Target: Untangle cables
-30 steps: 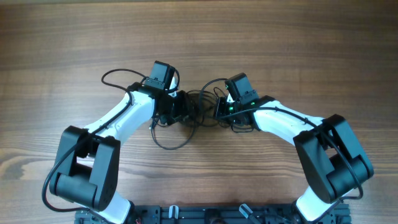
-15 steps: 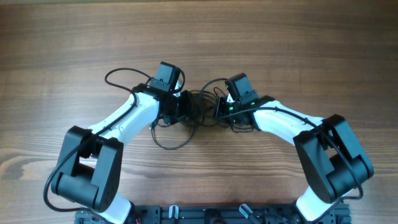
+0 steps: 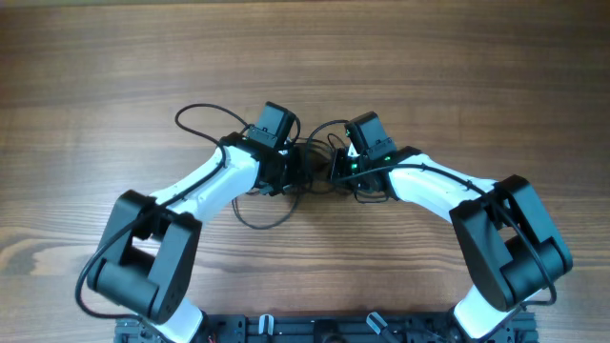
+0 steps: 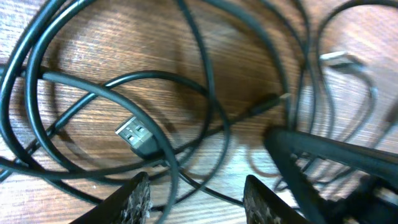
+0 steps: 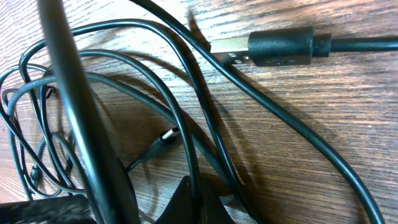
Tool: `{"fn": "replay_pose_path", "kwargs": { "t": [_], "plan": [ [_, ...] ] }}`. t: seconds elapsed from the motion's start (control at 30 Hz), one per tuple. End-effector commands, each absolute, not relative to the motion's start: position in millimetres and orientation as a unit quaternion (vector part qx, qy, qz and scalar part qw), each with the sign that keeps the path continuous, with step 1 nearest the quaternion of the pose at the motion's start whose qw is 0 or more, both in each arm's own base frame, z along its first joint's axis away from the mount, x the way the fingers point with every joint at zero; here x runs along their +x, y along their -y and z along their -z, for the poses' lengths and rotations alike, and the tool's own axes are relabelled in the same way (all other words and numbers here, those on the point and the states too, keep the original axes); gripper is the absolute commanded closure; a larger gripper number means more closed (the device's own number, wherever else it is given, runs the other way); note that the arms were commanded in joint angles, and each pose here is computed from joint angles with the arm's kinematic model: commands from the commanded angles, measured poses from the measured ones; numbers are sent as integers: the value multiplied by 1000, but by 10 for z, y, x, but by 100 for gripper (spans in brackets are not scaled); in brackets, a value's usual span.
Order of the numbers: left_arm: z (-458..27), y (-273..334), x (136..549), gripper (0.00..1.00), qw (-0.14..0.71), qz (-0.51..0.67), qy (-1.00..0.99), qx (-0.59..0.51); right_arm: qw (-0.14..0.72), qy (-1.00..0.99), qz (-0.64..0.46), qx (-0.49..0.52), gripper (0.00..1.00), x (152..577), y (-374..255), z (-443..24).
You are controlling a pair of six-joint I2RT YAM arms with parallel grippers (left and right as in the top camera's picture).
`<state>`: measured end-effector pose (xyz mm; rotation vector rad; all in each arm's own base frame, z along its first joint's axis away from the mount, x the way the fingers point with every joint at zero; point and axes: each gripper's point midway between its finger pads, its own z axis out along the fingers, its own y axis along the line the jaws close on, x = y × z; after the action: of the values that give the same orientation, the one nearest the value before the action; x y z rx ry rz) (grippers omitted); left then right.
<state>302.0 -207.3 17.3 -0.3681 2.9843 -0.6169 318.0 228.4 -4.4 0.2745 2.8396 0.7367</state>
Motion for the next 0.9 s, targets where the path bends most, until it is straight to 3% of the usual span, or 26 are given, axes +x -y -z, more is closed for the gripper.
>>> {"fn": "replay_pose_path", "kwargs": {
  "t": [0.0,0.1,0.27,0.57,0.87],
  "plan": [
    [-7,2034,2991,51,23,181,-975,-128,91,-966,-214,111,95,3138,-2122,201],
    [-7,2036,2993,62,23,181,-975,-128,91,-966,-214,111,95,3138,-2122,201],
    [-17,2019,3009,96,24,182,-974,-131,91,-966,-214,110,95,3138,-2122,201],
    [-396,1876,3219,96,69,222,-963,-137,91,-966,-214,111,95,3137,-2121,201],
    [-1476,1388,3504,96,158,365,-901,-176,91,-967,-213,111,95,3134,-2119,203]
  ]
}}
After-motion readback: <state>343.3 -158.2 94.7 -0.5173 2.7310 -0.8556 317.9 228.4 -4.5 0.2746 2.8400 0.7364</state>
